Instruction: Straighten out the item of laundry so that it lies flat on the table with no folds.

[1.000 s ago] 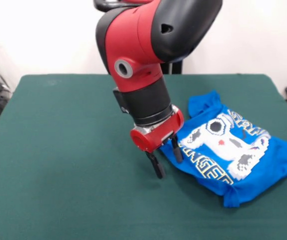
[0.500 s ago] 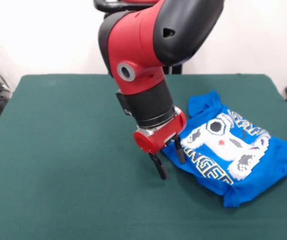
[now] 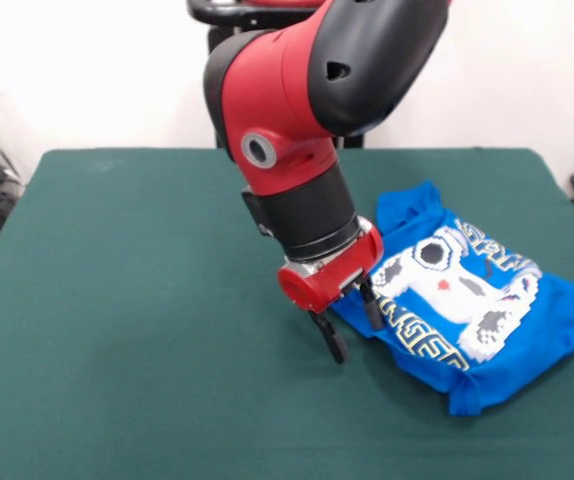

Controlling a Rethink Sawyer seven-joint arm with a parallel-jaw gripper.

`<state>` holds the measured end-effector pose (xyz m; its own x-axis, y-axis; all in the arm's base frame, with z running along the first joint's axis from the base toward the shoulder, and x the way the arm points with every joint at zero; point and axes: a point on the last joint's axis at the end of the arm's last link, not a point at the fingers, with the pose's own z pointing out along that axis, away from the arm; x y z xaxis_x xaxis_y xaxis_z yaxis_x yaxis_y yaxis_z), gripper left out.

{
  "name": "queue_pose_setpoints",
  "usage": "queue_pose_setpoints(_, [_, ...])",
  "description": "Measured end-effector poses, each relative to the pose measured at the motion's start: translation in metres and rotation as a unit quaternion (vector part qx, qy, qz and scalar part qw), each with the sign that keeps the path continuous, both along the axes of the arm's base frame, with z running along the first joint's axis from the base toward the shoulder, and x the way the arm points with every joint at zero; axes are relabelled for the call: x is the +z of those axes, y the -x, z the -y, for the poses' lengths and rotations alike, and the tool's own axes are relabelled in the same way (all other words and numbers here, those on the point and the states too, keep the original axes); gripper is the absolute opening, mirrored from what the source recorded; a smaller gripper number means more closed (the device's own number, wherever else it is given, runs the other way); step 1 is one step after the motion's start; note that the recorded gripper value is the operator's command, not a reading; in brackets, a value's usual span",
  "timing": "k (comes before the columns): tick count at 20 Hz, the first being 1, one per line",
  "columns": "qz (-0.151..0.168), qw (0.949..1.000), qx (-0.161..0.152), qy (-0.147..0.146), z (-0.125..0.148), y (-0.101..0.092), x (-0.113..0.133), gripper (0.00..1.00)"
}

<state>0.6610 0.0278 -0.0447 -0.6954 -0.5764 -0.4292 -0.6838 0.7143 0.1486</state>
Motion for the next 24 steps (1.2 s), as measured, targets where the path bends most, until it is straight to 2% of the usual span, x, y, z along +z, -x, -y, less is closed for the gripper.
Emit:
queue_pose_setpoints(11, [0.0,1.0,0.0,0.0,0.0001,-0.0002,0.0,1.0])
queue_pose_setpoints(12, [0.0,1.0,0.0,0.001,0.0001,0.0001,-0.0005,0.0])
queue_pose_setpoints(24, [0.004,1.0,-0.001,0.006,-0.0011,-0.0009,-0.0011,0.0])
